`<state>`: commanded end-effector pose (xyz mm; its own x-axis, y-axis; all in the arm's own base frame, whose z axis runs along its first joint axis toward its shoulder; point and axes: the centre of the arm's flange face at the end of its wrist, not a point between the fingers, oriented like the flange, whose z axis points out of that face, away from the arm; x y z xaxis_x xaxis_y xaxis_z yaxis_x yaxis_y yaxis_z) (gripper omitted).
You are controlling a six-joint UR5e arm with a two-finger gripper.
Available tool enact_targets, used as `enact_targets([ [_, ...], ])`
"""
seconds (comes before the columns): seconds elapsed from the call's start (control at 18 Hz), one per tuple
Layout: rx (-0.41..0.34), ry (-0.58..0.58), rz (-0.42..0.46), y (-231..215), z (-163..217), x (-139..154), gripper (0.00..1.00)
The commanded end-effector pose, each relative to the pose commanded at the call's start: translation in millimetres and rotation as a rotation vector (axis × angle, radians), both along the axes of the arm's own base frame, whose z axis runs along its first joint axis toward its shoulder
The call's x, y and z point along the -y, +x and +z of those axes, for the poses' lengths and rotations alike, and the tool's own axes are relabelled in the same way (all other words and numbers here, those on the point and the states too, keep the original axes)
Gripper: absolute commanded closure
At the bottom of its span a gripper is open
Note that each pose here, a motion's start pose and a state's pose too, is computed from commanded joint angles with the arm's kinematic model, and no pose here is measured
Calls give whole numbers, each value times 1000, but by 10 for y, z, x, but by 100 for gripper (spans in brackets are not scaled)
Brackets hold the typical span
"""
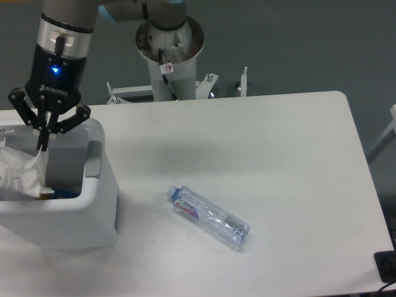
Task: Place the trash in the trash can
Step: 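Open the gripper to drop the bag into the bin, then move the gripper over the clear water bottle and lower it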
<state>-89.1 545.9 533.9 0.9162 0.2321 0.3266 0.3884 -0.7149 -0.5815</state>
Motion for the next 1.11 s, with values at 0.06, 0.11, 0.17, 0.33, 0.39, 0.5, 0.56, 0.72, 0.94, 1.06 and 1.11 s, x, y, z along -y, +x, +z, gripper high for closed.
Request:
enact_targets([
  [0.06,-8,11,1,-1,70,19,0],
  [0.11,-17,24,1,0,145,38,0],
  [0.17,-24,37,4,-21,217,50,0],
  [0.33,-50,74,62,-307,476,116,0],
  [0.39,-65,92,120,-609,591,206,0],
  [0.5,-97,102,202,-1001,692,324,0],
  [0.56,-113,85,245,-1213,659,387,0],
  [0.72,-121,23,373,-1798,470,604,0],
  [0.94,-82,-142,474,-2354,-335,646,0],
  [1.06,-73,-212,509,-2603,-661,596,0],
  [1.11,-60,-247,533,-2756,-850,605,0],
])
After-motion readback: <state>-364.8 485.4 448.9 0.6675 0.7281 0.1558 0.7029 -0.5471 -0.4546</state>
